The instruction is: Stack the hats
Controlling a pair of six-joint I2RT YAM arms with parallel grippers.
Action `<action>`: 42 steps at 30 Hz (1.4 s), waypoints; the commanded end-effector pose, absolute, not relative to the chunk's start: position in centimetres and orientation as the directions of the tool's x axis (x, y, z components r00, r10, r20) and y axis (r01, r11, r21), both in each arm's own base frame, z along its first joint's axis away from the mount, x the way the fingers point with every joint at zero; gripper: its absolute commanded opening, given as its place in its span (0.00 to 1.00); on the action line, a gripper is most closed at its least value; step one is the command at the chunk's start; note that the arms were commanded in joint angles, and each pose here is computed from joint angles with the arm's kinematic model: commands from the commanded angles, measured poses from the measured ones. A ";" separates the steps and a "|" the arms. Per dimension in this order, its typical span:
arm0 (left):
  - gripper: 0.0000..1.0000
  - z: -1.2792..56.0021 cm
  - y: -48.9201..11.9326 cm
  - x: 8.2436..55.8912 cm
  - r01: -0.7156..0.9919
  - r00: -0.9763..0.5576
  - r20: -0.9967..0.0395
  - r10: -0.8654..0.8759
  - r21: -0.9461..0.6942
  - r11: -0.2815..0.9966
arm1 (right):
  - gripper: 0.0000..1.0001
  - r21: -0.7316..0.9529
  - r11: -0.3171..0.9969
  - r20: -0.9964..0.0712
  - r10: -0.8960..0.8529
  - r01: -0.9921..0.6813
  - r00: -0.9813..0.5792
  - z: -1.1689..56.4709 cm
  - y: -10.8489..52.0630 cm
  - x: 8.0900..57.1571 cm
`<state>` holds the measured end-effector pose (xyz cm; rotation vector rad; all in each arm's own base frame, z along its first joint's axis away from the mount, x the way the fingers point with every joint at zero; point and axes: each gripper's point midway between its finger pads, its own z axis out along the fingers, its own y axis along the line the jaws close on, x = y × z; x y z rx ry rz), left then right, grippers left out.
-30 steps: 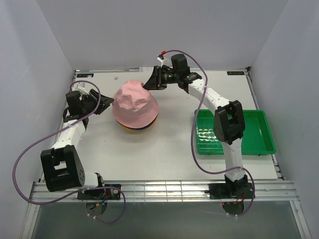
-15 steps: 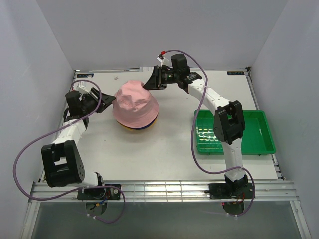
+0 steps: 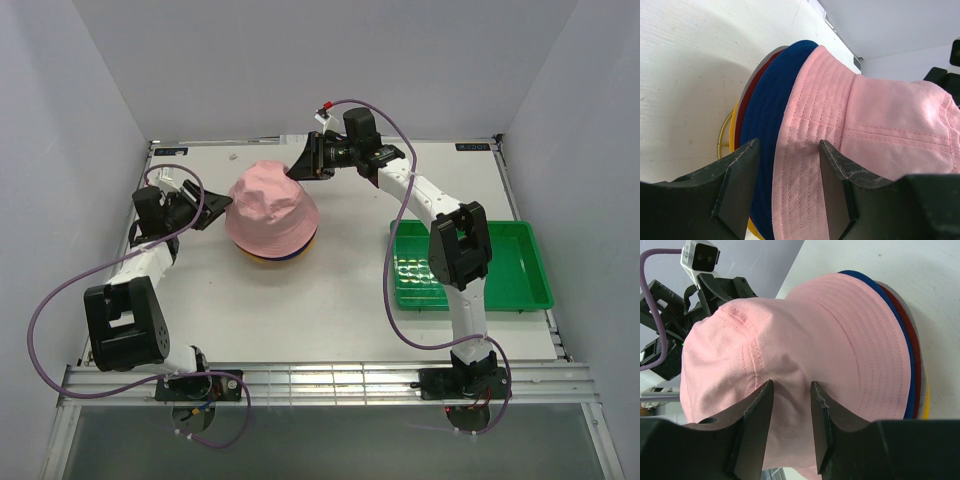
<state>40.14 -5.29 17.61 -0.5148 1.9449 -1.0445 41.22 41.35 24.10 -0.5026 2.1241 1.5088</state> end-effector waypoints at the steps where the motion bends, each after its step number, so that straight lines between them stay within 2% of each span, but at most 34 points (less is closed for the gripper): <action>1: 0.60 18.3 -5.8 39.9 0.085 -0.560 -0.490 -0.668 -0.836 0.542 | 0.42 0.741 0.277 -0.635 -0.007 -0.612 -0.772 26.5 41.6 41.4; 13: 0.59 18.8 -6.5 38.9 0.106 -0.562 -0.434 -0.704 -0.882 0.460 | 0.42 0.740 0.279 -0.635 -0.008 -0.612 -0.772 26.4 41.6 41.3; 24: 0.50 19.5 -6.7 38.2 0.123 -0.563 -0.403 -0.721 -0.904 0.409 | 0.42 0.741 0.280 -0.635 -0.003 -0.611 -0.772 26.3 41.5 41.2; 36: 0.15 19.0 -6.4 37.5 0.109 -0.561 -0.388 -0.731 -0.910 0.400 | 0.42 0.739 0.306 -0.631 -0.001 -0.601 -0.776 25.6 40.9 41.1; 42: 0.02 18.5 -6.2 37.1 0.101 -0.564 -0.386 -0.730 -0.910 0.402 | 0.42 0.744 0.355 -0.615 0.034 -0.566 -0.788 25.2 39.3 41.4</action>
